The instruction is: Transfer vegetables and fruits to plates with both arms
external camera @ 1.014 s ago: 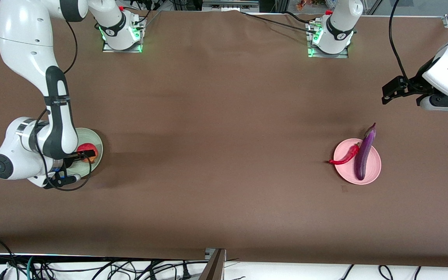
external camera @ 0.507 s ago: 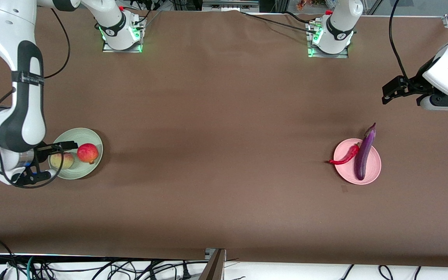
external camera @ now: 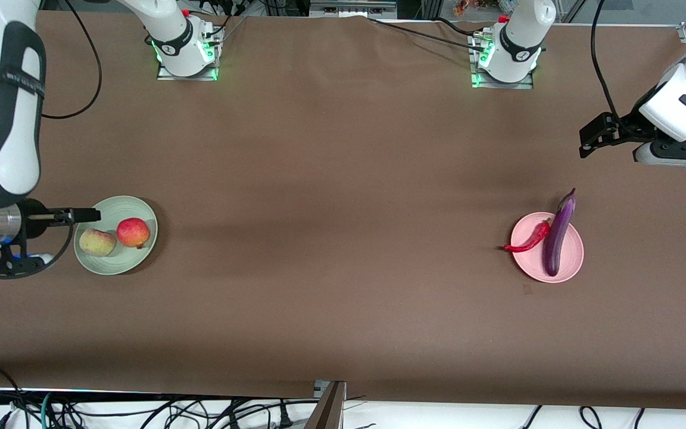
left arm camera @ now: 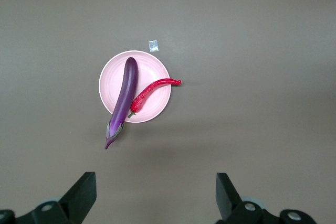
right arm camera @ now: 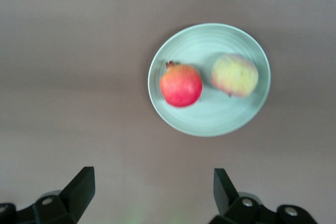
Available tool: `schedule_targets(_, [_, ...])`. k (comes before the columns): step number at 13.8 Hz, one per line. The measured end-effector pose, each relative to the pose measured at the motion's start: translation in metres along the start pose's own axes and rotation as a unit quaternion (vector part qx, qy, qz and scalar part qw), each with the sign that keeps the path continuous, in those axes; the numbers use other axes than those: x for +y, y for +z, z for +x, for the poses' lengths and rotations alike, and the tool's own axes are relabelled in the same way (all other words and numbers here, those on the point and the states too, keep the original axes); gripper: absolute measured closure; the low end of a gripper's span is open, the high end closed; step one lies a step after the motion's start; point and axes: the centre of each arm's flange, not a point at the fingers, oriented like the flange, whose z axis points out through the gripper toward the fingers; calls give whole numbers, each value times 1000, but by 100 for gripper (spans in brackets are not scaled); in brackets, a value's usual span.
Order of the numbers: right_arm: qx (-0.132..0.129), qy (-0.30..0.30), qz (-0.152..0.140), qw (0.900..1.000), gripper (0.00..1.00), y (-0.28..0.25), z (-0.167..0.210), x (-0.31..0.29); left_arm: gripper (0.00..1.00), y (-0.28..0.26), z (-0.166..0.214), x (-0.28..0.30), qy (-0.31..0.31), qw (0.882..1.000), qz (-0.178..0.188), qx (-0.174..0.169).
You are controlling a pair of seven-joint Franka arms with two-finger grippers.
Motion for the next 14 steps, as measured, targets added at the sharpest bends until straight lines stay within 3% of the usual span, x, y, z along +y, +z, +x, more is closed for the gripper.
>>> schedule_targets(3, [15,41,-14,999,0,-43,-51,-38,0,-1,0,0,0,1000,0,0])
schedule_targets(8, [50,25,0,998,0,-93,-151,-76,0,-1,-1,0,0,1000,0,-1])
schedule_targets(14, [82,27,2,996,0,-109,-169,-72,0,0,-1,0,0,1000,0,-4])
